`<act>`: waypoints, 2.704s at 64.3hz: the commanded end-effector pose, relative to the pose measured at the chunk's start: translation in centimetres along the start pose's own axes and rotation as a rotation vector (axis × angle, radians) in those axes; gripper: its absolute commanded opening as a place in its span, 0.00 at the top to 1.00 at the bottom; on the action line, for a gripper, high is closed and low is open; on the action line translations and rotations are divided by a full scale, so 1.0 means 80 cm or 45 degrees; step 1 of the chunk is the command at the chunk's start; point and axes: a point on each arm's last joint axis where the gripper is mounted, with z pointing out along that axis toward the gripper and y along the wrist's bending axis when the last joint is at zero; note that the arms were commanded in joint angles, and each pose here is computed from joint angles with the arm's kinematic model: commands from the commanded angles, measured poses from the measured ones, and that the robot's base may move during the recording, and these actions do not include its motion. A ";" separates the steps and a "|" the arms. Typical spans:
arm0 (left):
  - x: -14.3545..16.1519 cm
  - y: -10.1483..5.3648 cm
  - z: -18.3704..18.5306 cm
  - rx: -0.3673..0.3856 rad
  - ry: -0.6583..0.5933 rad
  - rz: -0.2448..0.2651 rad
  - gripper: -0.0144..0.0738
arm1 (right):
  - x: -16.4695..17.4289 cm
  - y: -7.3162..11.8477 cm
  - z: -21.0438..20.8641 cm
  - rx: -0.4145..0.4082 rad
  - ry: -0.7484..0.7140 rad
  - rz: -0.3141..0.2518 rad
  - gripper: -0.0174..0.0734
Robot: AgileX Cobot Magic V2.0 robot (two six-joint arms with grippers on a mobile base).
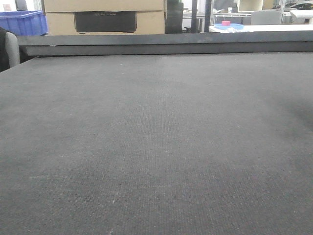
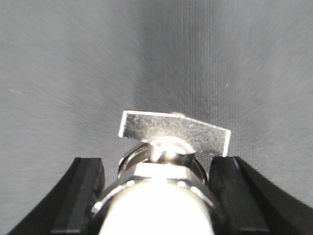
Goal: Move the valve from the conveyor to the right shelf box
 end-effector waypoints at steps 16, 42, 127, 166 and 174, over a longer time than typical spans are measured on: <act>0.025 0.000 -0.126 0.063 -0.586 -0.042 0.96 | 0.005 0.008 -0.079 -0.002 -0.430 -0.085 0.99; 0.118 0.002 -0.166 0.070 -1.033 -0.050 0.96 | 0.033 0.008 -0.114 0.013 -0.765 -0.108 0.99; 0.230 0.004 -0.200 0.072 -1.309 -0.050 0.96 | 0.110 0.010 -0.167 0.006 -1.084 -0.125 0.99; 0.230 0.004 -0.200 0.072 -1.309 -0.050 0.96 | 0.110 0.010 -0.167 0.006 -1.084 -0.125 0.99; 0.230 0.004 -0.200 0.072 -1.309 -0.050 0.96 | 0.110 0.010 -0.167 0.006 -1.084 -0.125 0.99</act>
